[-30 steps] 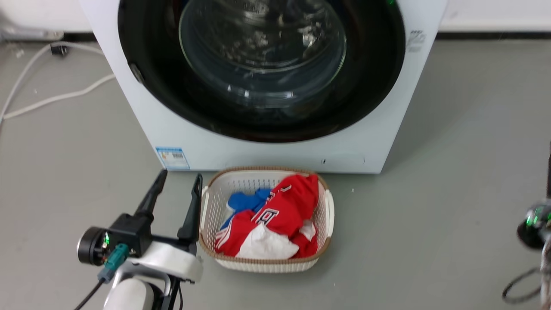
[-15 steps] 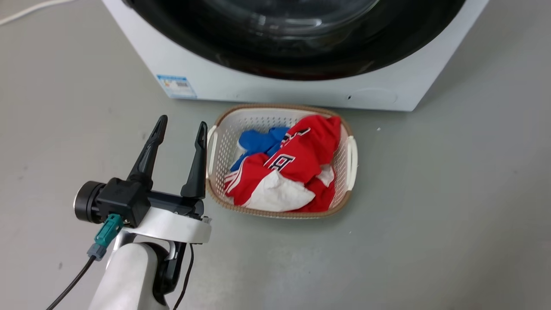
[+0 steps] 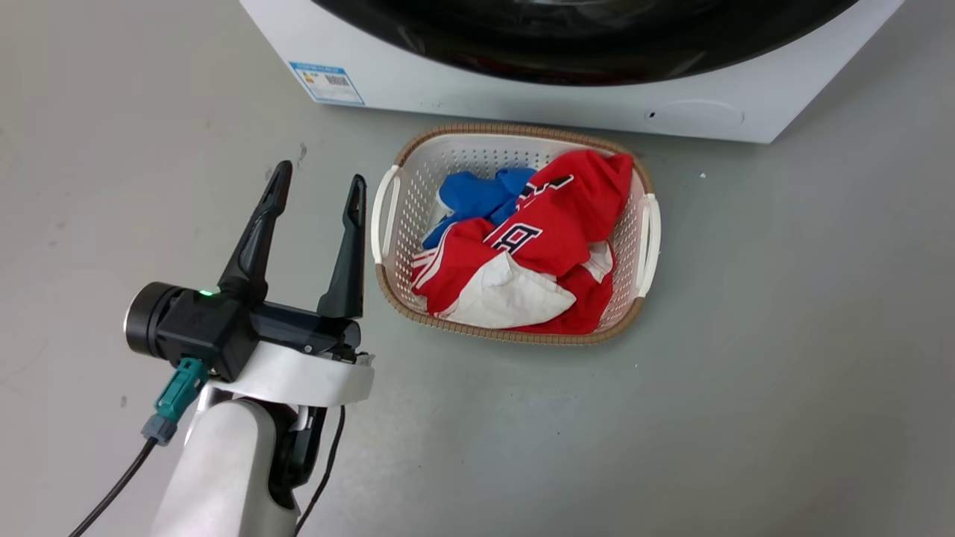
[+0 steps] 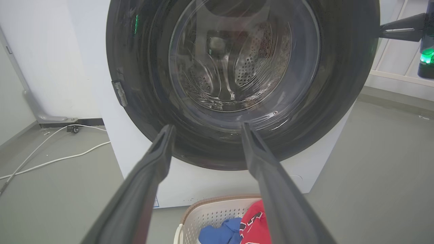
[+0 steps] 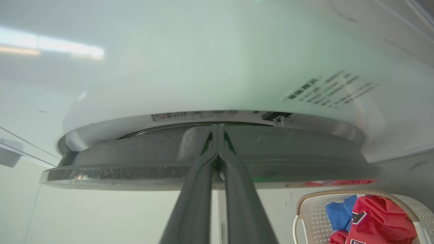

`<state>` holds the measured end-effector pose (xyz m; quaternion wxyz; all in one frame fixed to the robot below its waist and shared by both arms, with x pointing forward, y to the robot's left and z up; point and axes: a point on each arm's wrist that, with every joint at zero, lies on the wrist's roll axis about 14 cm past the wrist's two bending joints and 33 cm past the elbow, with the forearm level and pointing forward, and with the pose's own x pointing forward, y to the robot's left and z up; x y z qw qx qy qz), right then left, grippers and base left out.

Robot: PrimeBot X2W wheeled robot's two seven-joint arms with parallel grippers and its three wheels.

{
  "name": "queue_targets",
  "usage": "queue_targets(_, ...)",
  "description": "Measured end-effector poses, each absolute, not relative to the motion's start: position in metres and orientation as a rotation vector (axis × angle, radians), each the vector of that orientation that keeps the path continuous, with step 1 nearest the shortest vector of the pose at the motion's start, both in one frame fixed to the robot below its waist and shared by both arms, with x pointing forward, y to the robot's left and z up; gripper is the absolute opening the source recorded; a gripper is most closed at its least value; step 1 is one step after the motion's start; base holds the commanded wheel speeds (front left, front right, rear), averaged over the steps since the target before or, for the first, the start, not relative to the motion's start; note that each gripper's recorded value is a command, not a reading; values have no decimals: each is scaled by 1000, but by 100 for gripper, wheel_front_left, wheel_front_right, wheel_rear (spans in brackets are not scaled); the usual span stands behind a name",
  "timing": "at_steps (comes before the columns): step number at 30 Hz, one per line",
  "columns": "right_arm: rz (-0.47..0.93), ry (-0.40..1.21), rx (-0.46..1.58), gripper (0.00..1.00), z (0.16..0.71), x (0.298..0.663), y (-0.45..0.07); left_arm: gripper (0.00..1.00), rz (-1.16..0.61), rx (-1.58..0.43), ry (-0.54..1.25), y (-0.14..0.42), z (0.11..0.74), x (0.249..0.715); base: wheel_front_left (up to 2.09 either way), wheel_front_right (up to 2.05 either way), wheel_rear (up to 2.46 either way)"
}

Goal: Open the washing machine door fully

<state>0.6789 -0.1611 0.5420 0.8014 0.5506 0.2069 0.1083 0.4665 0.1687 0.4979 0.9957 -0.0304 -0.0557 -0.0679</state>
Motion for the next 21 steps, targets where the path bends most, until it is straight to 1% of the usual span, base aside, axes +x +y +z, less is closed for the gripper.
queue_targets(6,252,482,1167,0,534,693,-145,100,-152,-56,-89,165,486,474,0,0,0)
queue_targets(12,279,545,1157,0,524,692,-139,100,-171,-61,-77,158,480,477,0,0,0)
queue_targets(16,309,585,1141,0,524,685,-137,100,-179,-63,-84,154,482,478,0,0,0)
queue_targets(21,341,645,1112,0,522,666,-134,100,-177,-69,-104,153,492,475,0,0,0)
